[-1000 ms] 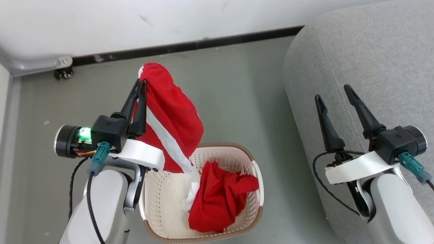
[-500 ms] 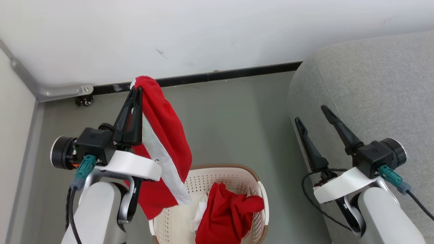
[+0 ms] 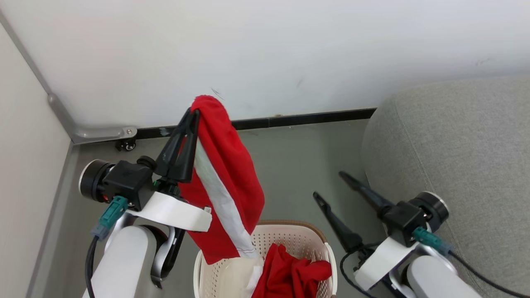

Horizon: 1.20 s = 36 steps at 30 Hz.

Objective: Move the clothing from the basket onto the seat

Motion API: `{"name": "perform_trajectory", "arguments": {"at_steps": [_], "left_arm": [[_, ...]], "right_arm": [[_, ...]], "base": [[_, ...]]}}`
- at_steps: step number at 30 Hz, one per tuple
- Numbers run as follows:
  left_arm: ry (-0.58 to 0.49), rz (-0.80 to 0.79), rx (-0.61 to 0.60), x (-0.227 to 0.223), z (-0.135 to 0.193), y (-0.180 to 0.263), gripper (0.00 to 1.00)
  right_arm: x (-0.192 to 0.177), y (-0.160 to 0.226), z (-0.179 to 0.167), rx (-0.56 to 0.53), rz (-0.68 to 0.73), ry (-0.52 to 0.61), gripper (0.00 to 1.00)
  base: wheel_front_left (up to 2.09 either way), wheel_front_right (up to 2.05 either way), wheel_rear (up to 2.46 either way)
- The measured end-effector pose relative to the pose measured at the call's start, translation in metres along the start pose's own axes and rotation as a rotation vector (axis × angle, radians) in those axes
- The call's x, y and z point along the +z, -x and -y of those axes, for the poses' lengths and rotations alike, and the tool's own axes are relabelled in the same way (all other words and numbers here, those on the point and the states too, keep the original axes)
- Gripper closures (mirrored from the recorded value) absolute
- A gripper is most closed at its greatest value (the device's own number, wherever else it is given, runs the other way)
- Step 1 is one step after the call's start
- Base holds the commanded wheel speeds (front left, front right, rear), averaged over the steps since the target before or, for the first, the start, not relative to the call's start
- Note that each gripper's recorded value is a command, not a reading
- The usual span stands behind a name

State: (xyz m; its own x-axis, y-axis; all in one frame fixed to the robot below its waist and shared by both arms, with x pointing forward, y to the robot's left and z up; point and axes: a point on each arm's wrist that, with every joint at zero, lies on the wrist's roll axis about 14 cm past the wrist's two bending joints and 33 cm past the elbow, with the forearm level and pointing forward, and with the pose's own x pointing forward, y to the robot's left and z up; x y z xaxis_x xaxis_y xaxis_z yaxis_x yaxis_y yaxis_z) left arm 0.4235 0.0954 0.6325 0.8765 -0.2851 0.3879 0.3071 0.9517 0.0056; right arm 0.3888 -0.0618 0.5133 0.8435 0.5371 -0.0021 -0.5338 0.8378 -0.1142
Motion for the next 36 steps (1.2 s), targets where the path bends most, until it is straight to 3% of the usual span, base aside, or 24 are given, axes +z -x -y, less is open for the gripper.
{"name": "perform_trajectory", "arguments": {"at_steps": [20,36], "left_arm": [[-0.002,0.141,-0.141,0.056,0.042,0.003,1.0],[0.008,0.176,-0.203,0.071,0.064,0.01,1.0]], "right_arm": [[0.014,0.002,-0.067,0.282,-0.045,0.08,0.0],[0.034,-0.011,-0.069,0.329,-0.041,0.089,0.0]], "base": [[0.0,0.0,0.0],[0.0,0.0,0.0]]}}
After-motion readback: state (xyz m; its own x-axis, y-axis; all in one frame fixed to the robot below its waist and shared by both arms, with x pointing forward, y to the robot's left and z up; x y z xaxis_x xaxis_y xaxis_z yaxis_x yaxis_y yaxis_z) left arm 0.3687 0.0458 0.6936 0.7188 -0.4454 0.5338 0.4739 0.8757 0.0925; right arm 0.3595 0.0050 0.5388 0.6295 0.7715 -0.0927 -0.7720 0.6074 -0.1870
